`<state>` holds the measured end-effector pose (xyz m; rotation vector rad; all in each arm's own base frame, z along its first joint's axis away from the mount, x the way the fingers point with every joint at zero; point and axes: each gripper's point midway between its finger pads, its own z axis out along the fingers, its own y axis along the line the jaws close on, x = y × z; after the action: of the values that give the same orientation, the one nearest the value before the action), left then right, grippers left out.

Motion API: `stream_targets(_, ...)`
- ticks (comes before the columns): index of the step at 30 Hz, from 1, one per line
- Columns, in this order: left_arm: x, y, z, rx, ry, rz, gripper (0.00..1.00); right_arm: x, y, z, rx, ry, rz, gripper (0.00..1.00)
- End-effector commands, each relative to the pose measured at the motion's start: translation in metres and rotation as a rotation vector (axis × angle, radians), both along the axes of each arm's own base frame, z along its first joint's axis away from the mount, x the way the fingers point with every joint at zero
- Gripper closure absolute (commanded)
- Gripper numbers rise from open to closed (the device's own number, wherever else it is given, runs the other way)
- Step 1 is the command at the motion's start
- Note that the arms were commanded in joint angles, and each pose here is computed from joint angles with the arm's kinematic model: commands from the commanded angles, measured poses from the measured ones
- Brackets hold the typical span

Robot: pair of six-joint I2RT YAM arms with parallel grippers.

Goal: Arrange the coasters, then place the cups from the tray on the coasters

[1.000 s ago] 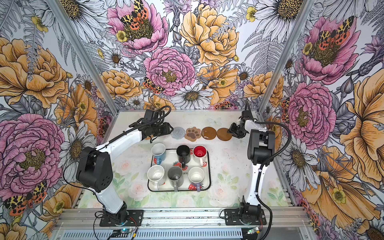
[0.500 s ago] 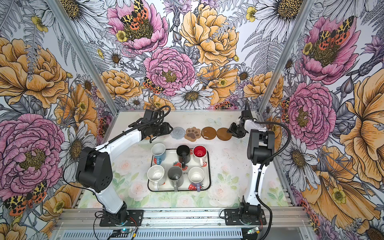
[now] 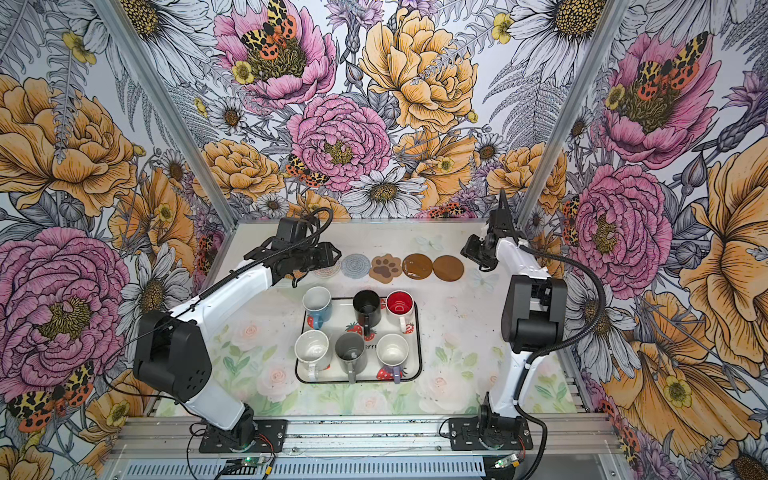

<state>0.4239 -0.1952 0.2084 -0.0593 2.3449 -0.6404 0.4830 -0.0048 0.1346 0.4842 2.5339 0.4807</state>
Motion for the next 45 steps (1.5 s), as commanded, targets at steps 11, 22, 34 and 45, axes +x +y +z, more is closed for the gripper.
stream_targets(11,-0.029,0.062,0.110,0.105,-0.375,0.328,0.51,-0.057,0.071,0.083,-0.132,-0.216,0.146,0.48)
stream_targets(22,-0.083,0.076,0.074,0.135,-0.451,0.378,0.48,-0.134,0.126,0.088,-0.177,-0.285,0.302,0.47)
stream_targets(34,-0.087,0.075,0.069,0.151,-0.449,0.356,0.45,-0.190,0.172,0.037,-0.193,-0.185,0.440,0.47)
stream_targets(45,-0.086,0.076,0.066,0.162,-0.456,0.361,0.44,-0.209,0.189,-0.005,-0.212,-0.071,0.495,0.46)
